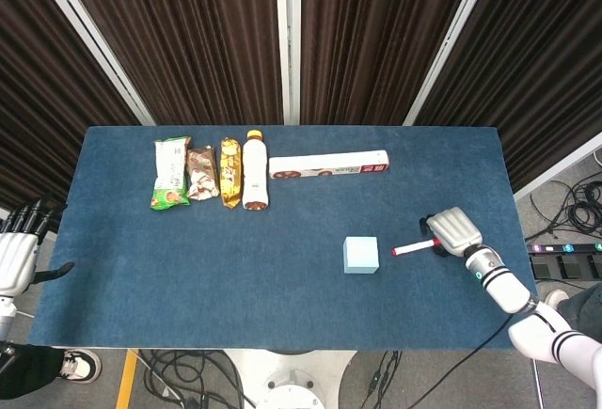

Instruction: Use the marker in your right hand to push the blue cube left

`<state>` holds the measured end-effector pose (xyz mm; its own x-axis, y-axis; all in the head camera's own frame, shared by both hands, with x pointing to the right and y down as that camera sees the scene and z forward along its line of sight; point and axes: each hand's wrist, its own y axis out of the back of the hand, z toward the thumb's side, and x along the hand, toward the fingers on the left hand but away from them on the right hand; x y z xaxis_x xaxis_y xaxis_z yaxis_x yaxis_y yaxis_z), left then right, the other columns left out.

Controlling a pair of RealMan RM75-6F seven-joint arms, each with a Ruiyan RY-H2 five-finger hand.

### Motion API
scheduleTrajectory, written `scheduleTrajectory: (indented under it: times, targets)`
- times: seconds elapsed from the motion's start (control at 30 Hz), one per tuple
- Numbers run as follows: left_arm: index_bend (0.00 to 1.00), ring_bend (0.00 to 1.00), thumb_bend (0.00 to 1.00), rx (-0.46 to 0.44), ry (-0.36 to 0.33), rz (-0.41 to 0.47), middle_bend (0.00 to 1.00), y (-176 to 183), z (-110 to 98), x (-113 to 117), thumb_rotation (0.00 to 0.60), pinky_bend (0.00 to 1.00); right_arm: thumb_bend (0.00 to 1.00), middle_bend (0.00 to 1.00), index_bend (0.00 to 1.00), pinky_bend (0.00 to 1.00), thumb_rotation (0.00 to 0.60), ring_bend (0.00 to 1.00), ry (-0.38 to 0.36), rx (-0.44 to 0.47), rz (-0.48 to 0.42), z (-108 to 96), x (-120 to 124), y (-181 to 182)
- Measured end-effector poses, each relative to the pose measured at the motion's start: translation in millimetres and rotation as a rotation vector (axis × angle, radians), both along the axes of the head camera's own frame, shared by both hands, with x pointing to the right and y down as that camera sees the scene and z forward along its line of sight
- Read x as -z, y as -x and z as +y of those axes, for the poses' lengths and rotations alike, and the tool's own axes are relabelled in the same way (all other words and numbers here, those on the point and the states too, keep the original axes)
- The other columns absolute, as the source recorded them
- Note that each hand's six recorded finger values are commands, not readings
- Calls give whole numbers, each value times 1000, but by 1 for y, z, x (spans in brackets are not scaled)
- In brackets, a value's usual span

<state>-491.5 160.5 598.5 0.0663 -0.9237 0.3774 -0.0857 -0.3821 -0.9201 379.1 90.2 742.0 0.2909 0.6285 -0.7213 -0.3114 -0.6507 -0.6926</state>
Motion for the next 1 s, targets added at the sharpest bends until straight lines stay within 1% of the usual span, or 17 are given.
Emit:
scheduleTrajectory:
  times: [0.2, 0.43, 1.0]
  targets:
    - [185, 14, 40, 3, 0, 6, 106, -1, 1, -1, 600, 101, 186, 458, 464, 999, 600, 904, 12, 13, 10, 0, 0, -3]
    - [185, 14, 41, 8, 0, -1, 107, 0, 1, -1, 600, 101, 190, 459, 471, 999, 600, 904, 30, 22, 13, 3, -7, 0]
    - [184, 14, 40, 13, 5, -8, 107, 1, 0, -3, 600, 101, 214, 486, 494, 999, 600, 904, 40, 25, 27, 4, -15, -1]
